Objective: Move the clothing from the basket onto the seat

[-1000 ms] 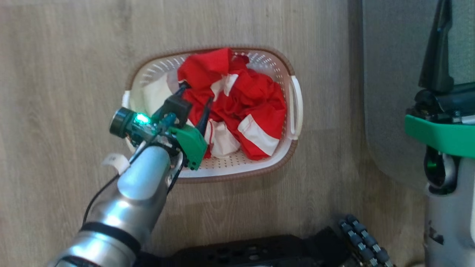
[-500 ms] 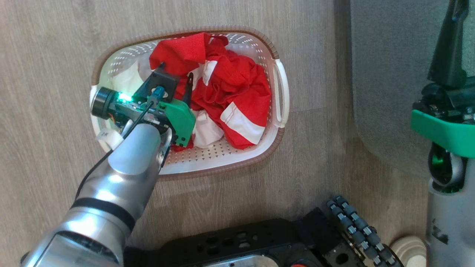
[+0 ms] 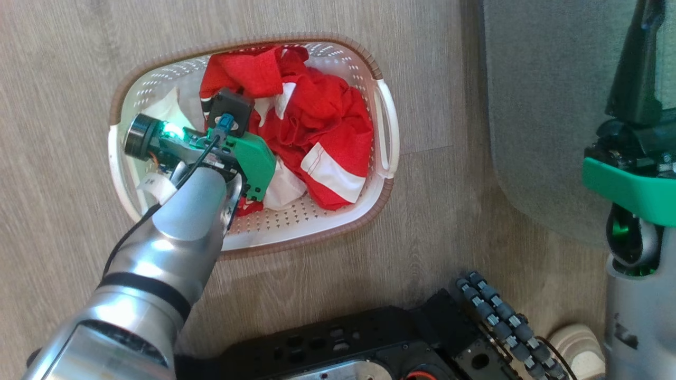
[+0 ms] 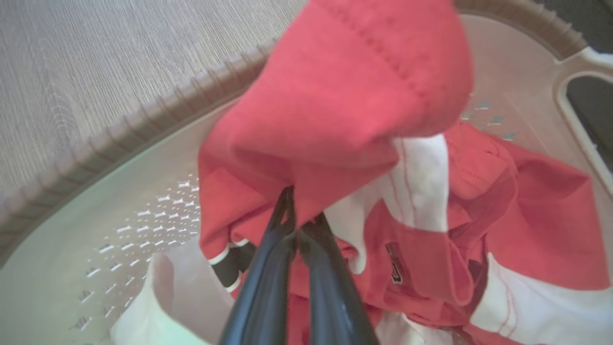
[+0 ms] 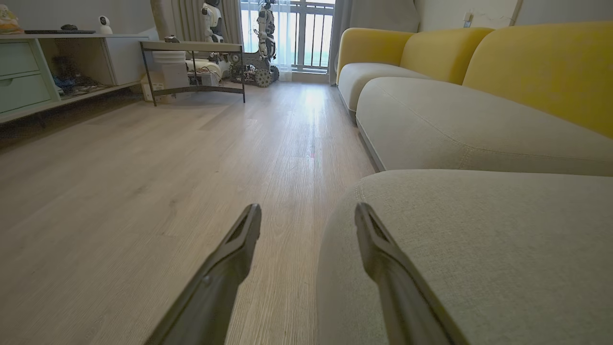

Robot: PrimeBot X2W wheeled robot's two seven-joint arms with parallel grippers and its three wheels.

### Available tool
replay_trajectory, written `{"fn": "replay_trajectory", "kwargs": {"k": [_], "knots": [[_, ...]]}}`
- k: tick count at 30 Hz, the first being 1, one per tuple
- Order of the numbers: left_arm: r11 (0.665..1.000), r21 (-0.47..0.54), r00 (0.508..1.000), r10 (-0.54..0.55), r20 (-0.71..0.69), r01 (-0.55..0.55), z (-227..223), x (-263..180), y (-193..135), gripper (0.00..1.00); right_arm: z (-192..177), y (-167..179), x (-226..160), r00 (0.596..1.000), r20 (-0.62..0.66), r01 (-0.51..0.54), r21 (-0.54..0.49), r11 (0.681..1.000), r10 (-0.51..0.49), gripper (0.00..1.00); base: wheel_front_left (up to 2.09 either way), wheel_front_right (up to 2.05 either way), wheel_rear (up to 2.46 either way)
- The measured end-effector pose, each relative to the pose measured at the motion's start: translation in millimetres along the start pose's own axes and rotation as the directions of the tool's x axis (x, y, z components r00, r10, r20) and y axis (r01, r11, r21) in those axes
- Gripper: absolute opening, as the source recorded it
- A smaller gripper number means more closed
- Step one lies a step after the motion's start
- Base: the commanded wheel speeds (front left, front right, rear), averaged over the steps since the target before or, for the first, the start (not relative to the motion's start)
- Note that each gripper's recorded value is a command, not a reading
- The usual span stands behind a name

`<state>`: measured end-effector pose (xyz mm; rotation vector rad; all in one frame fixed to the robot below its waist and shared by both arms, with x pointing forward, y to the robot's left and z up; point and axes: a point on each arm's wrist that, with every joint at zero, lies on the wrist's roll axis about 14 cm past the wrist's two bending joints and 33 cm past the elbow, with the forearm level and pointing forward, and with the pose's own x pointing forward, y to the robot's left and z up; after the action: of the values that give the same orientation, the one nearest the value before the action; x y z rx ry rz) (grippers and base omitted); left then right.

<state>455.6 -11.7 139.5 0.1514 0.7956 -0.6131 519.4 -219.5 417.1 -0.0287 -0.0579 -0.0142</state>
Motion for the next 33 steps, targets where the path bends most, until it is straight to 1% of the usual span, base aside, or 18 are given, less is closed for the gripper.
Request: {"fn": "replay_trajectory", "kwargs": {"k": [5, 8, 14, 19, 27, 28, 33], "knots": [[1.000, -0.008, 0.999, 0.000, 0.048, 0.001, 18, -2, 0, 0.00, 6, -1, 0, 1.000, 0.011, 0.004, 0.006, 1.000, -0.004, 1.00, 0.00, 0.00, 0.00], [0.999, -0.046, 0.996, -0.014, 0.087, 0.018, 31, -9, -4, 0.00, 9, 1, 0, 1.000, 0.015, 0.001, 0.015, 1.000, -0.002, 1.00, 0.00, 0.00, 0.00], [0.994, -0.107, 0.987, -0.016, 0.157, 0.033, 52, -37, -12, 0.00, 21, 8, -2, 1.000, 0.022, -0.013, 0.033, 0.999, 0.012, 1.00, 0.00, 0.00, 0.00], [0.992, -0.115, 0.969, -0.031, 0.246, 0.061, 81, -67, -20, 0.00, 41, 12, -7, 0.999, 0.047, -0.021, 0.054, 0.998, 0.018, 1.00, 0.00, 0.00, 0.00], [0.994, -0.097, 0.933, -0.005, 0.361, 0.043, 119, -120, -20, 0.00, 55, 17, -37, 1.000, 0.020, -0.025, 0.072, 0.997, 0.024, 1.00, 0.00, 0.00, 0.00], [0.996, -0.086, 0.918, 0.001, 0.396, 0.035, 130, -136, -21, 0.00, 62, 19, -46, 0.999, 0.019, -0.028, 0.076, 0.997, 0.027, 1.00, 0.00, 0.00, 0.00], [0.999, -0.045, 0.879, 0.019, 0.476, 0.003, 158, -178, -23, 0.00, 75, 23, -74, 0.999, 0.011, -0.036, 0.091, 0.995, 0.035, 1.00, 0.00, 0.00, 0.00]]}}
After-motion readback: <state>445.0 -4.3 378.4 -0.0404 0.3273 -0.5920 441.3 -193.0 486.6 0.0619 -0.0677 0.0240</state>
